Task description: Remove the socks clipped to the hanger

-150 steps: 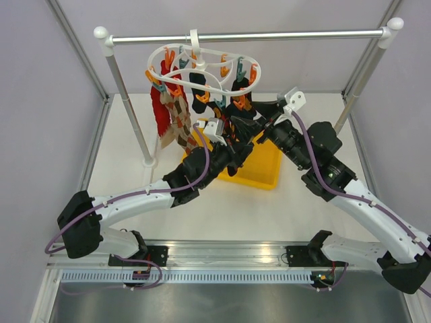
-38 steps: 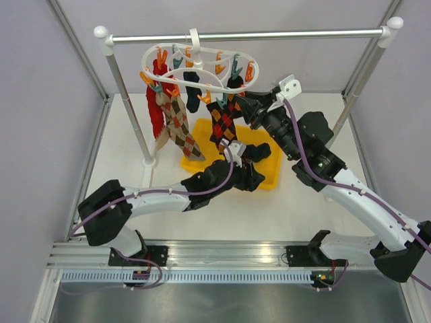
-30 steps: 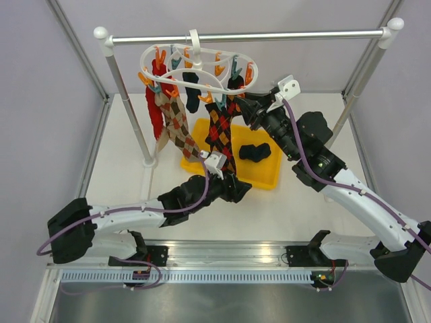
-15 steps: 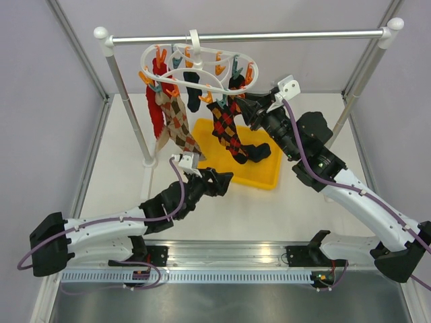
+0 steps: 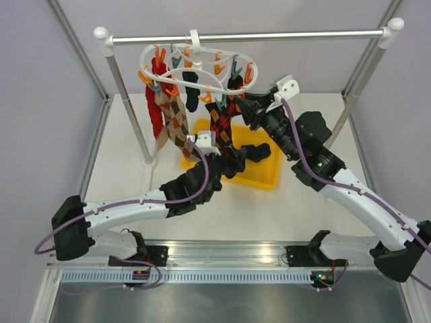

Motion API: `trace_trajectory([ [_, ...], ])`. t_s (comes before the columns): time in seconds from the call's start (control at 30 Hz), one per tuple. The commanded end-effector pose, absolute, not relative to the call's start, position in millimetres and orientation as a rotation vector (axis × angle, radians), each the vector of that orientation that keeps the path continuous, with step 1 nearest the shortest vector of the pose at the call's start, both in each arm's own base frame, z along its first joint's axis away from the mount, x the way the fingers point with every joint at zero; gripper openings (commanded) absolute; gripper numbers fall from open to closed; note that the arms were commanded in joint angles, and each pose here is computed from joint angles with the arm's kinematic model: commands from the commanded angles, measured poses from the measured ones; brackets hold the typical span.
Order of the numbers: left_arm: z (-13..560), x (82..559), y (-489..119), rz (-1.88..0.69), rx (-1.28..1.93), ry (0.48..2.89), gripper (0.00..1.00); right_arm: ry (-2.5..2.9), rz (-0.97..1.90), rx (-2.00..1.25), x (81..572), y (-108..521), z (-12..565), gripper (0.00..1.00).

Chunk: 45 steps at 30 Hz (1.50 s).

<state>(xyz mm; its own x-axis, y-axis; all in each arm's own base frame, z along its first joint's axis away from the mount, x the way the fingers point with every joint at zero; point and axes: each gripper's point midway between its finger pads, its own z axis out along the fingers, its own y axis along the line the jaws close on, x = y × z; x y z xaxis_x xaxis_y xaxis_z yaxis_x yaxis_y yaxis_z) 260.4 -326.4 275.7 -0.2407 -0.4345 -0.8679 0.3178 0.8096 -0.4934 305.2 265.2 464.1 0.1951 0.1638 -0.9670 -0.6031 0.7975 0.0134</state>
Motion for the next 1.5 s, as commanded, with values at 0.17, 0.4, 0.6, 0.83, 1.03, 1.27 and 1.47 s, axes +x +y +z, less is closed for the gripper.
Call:
trace_trajectory([
  [0.17,272.9,281.6,-323.4,-0.457,-0.164,1.737,0.81,1.250,0.573,-0.390,303.1,264.4,479.7,0.04],
  [0.4,263.0,287.9,-326.2,-0.384,-0.167,1.757,0.79,1.249,0.583,-0.391,302.5,265.3,481.0,0.04],
  [0.6,261.7,291.9,-328.7,-0.350,-0.155,1.764,0.80,1.246,0.587,-0.395,301.5,266.3,482.7,0.04],
  [0.83,260.0,296.9,-330.2,-0.307,-0.153,1.776,0.83,1.244,0.588,-0.396,299.9,264.6,484.6,0.04],
  [1.03,248.3,303.4,-325.7,-0.274,-0.170,1.798,0.78,1.244,0.588,-0.396,298.9,263.6,485.7,0.05],
  [1.27,234.7,307.8,-326.8,-0.251,-0.153,1.819,0.49,1.243,0.592,-0.399,297.4,263.7,487.4,0.04],
  [1.47,233.7,306.7,-327.0,-0.248,-0.127,1.825,0.21,1.247,0.585,-0.392,297.0,261.1,486.5,0.05],
])
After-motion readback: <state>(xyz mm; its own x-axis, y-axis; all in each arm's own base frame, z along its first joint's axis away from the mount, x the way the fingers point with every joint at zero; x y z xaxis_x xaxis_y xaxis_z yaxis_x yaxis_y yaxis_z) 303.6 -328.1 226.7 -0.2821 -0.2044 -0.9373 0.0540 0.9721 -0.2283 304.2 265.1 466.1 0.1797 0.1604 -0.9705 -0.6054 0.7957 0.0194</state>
